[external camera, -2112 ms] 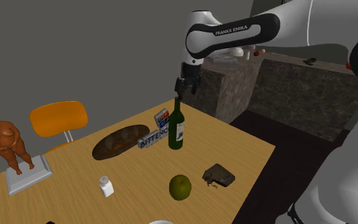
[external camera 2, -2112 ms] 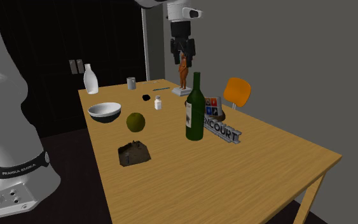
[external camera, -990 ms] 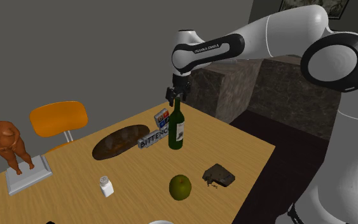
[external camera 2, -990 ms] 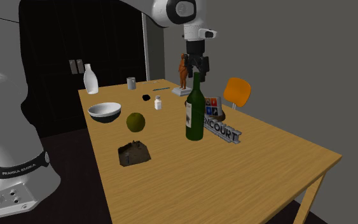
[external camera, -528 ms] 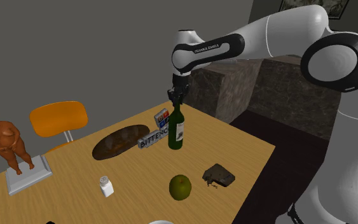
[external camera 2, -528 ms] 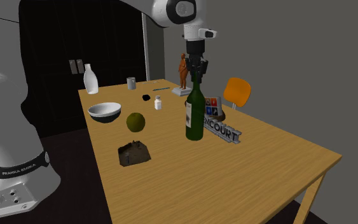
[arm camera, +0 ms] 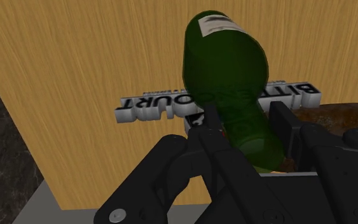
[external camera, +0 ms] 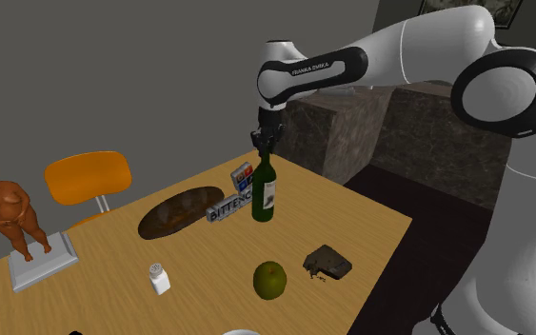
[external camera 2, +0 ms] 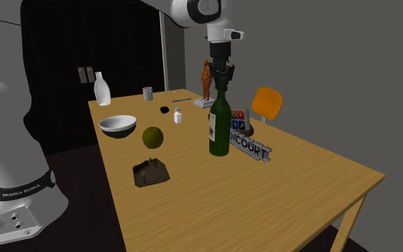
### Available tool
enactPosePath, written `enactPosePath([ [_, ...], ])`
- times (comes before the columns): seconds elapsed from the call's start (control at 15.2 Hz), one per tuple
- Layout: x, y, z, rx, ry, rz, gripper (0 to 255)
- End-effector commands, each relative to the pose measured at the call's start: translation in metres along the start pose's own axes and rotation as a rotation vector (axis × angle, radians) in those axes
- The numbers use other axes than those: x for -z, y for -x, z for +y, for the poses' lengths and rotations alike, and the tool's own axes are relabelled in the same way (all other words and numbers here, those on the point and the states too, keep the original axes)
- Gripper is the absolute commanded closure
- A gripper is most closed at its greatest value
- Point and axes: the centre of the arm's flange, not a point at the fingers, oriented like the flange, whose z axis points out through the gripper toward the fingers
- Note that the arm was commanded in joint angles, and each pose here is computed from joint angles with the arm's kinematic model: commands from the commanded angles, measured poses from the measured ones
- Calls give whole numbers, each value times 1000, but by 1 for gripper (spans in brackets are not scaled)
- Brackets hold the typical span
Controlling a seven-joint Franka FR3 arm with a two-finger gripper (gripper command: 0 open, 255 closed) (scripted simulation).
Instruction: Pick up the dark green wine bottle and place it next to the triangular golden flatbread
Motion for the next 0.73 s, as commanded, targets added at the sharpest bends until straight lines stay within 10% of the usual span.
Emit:
enactPosePath([
  [0.0, 11, -1, 0, 0, 0, 0, 255],
  [0.66, 63, -5, 0, 0, 0, 0, 255],
])
